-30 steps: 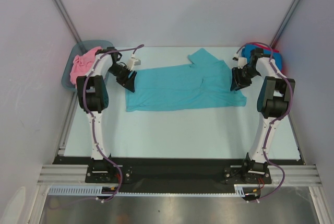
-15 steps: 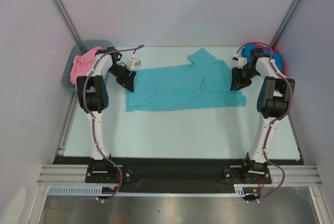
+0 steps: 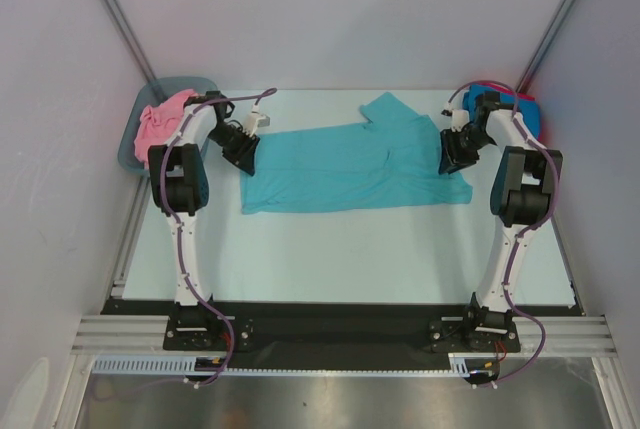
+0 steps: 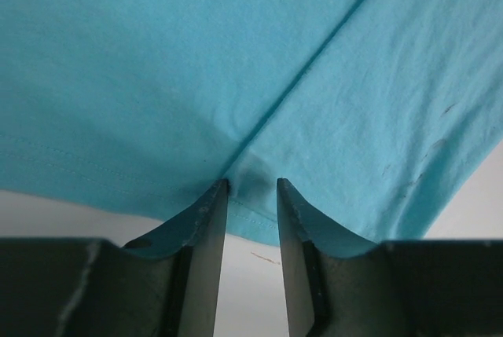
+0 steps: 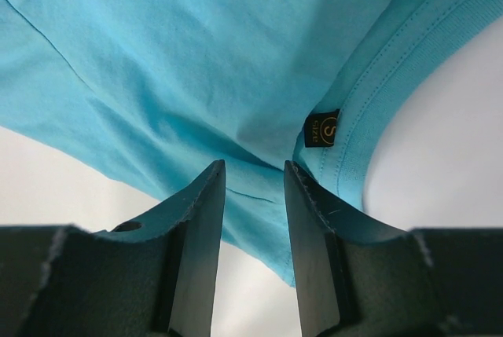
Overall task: Fold and stack the t-shirts
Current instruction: Fold the tshirt
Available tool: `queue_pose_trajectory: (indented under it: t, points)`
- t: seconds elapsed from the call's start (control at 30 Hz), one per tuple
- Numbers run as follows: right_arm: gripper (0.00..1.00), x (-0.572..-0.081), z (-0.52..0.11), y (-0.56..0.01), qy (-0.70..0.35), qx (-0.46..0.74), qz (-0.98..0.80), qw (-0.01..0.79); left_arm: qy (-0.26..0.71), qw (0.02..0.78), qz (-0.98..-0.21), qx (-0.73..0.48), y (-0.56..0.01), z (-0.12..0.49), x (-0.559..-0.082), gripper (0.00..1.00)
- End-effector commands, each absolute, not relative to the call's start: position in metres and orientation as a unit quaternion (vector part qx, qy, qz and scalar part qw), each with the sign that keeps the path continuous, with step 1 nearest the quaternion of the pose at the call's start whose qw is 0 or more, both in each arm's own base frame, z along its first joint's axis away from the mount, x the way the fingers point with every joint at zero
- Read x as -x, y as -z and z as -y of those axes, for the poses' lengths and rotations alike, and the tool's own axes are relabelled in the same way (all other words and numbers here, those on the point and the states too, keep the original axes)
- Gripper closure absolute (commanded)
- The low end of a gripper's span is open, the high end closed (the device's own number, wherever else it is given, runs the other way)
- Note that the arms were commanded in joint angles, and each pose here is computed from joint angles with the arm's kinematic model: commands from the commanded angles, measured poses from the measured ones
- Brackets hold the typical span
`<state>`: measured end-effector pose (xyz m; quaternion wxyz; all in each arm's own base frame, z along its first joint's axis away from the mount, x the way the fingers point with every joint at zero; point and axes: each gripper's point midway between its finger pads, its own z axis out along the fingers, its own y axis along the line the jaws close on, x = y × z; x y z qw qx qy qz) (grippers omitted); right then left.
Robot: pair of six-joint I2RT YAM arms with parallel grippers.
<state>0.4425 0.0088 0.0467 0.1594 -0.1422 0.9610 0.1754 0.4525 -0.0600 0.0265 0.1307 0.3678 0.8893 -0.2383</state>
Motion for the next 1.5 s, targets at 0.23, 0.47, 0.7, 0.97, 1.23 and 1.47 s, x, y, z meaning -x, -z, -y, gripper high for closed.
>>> queue_pose_trajectory:
  t: [0.23, 0.47, 0.7, 0.97, 1.23, 1.47]
  points:
    - [0.59, -0.445, -0.014, -0.059, -0.166, 0.155, -0.958, 0.173, 0.223, 0.155, -0.887, -0.373, -0.029, 0.061, -0.468, 0.75]
    - [0.59, -0.446, -0.018, -0.057, -0.167, 0.161, -0.958, 0.171, 0.218, 0.159, -0.889, -0.37, -0.031, 0.06, -0.47, 1.0]
    - [0.59, -0.445, -0.015, -0.052, -0.161, 0.16, -0.96, 0.165, 0.216, 0.167, -0.888, -0.37, -0.04, 0.06, -0.47, 1.0]
    - [0.59, -0.447, 0.0, -0.044, -0.142, 0.15, -0.965, 0.162, 0.215, 0.169, -0.888, -0.37, -0.044, 0.06, -0.468, 1.0]
    - [0.58, -0.446, 0.016, -0.036, -0.138, 0.131, -0.969, 0.158, 0.209, 0.177, -0.887, -0.371, -0.054, 0.059, -0.469, 1.0]
    - [0.57, -0.442, 0.025, -0.027, -0.132, 0.121, -0.972, 0.152, 0.197, 0.188, -0.886, -0.376, -0.068, 0.057, -0.47, 1.0]
